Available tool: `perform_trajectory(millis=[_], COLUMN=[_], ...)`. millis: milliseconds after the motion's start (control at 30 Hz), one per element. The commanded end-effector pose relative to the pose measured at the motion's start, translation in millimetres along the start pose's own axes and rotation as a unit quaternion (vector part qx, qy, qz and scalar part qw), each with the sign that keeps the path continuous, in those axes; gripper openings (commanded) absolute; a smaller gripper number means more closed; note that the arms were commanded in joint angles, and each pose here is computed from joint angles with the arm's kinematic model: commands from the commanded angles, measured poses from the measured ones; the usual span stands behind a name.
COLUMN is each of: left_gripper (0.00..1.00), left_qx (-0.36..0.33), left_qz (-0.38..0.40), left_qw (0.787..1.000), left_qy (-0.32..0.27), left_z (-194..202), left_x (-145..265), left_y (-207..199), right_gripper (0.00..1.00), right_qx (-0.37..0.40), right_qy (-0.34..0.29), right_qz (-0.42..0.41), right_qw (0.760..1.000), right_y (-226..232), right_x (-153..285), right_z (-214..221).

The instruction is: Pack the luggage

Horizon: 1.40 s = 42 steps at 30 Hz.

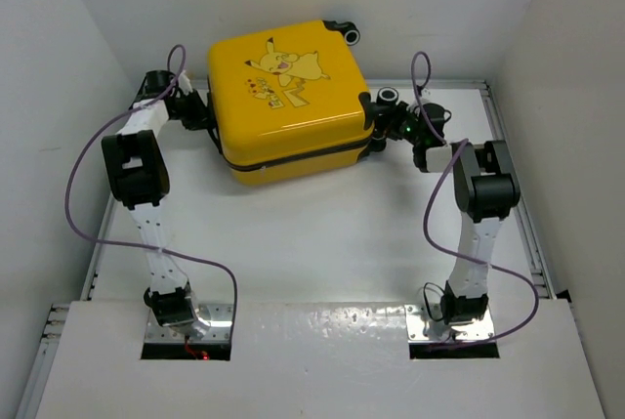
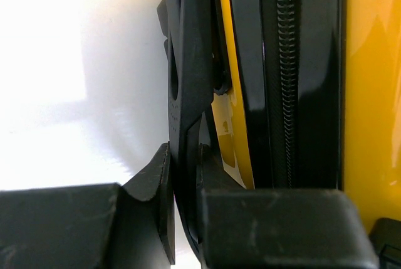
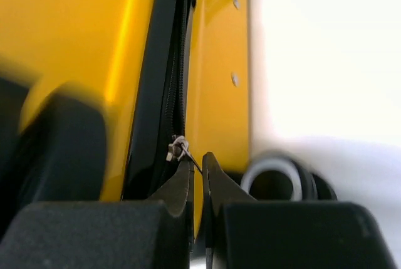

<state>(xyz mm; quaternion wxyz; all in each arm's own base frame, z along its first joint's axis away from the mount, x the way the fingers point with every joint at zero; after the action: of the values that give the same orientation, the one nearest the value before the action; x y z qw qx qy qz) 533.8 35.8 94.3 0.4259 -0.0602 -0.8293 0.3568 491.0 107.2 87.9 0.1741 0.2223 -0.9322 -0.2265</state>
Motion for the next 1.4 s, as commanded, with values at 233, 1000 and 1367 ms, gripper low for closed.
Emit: perform_trajectory(millis=[233,1000,1367], left_gripper=[0.00,1.00,1.00], left_qx=[-0.074,-0.075,0.010], left_qz=[-0.086,0.121,-0.108], left_qw=[0.992,0.987,0.970], left_qy=[-0.049,-0.072,-0.218], left_z=[-22,-9,-42], left_x=[-37,26,193], left_y=[82,-35,9], right_gripper=[0.00,0.22,0.20], right_qx=[-0.065,-0.152,-0.197], right_qy=[-0.111,0.182,0.270], right_qz=[0.082,-0.037,-0.115], right_qw=[0.988,0.971,0.936], right_y=[-75,27,131], right_x=[-67,-27,36], right_z=[-66,61,112])
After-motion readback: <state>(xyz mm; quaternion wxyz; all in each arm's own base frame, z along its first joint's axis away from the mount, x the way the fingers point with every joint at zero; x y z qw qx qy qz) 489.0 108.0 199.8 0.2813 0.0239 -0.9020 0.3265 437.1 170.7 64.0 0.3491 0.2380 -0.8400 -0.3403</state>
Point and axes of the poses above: each gripper's point midway between its finger pads, its own x axis back along the fingers, its own y axis along the line the jaws close on, z = x × y, the point moved 4 cm from there along x, back along the fingers, and after that the axes turned 12 degrees about x, right-handed, at the moved point
